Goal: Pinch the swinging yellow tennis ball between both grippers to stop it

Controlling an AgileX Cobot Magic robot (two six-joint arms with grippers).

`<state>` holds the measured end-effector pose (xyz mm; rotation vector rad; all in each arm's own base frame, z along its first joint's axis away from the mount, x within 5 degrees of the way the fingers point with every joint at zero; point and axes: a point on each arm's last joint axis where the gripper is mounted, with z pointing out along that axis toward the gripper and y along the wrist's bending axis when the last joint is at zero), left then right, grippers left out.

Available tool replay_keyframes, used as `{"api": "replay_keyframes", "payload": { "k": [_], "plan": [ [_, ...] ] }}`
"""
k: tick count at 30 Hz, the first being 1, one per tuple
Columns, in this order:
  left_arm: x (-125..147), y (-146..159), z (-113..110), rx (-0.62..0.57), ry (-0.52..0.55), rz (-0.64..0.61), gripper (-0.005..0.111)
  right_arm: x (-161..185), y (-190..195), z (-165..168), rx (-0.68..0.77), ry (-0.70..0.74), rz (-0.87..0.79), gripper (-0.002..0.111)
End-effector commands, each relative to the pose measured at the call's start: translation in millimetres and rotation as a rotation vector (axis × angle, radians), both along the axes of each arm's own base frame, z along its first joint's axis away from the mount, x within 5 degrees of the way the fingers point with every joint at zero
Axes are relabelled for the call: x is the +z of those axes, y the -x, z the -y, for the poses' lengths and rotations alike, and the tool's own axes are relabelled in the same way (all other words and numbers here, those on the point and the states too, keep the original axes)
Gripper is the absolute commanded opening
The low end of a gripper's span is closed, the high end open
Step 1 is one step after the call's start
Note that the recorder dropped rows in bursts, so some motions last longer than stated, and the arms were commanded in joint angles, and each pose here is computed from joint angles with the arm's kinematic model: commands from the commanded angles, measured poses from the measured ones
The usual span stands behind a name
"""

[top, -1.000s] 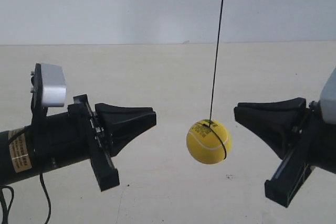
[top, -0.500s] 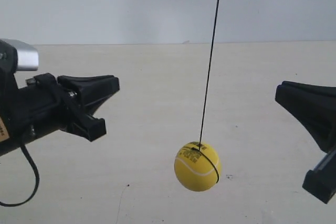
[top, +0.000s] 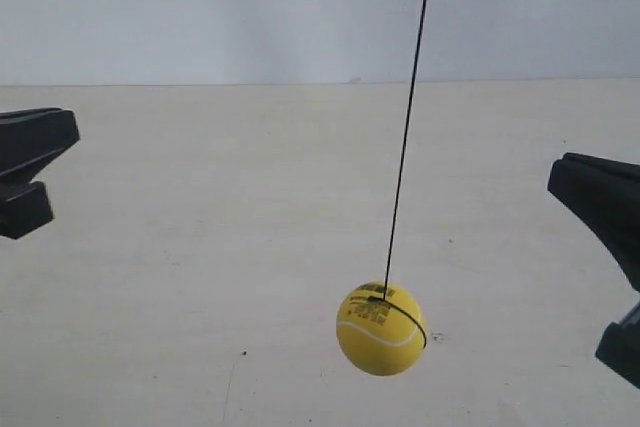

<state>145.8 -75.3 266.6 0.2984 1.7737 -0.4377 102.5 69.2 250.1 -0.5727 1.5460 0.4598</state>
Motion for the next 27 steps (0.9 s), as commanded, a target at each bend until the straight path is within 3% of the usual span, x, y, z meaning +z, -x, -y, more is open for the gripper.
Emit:
{"api": "replay_keyframes", "payload": {
  "k": [1, 12, 22, 27],
  "plan": [
    [9, 20, -9, -0.009, 0.024, 0.040, 0.005, -1, 1, 1, -0.011, 0.007, -0.003, 0.000],
    [-5, 57, -29, -0.009, 0.082, 0.150, 0.005, -5, 2, 1, -0.003, -0.028, -0.033, 0.000],
    [-11, 56, -29, 0.000, 0.120, 0.150, 0.005, -32, 23, -14, 0.260, -0.039, -0.005, 0.000],
    [-10, 56, -29, 0.002, 0.135, 0.160, 0.005, -45, 12, -26, 0.343, 0.009, -0.095, 0.000]
  ]
}}
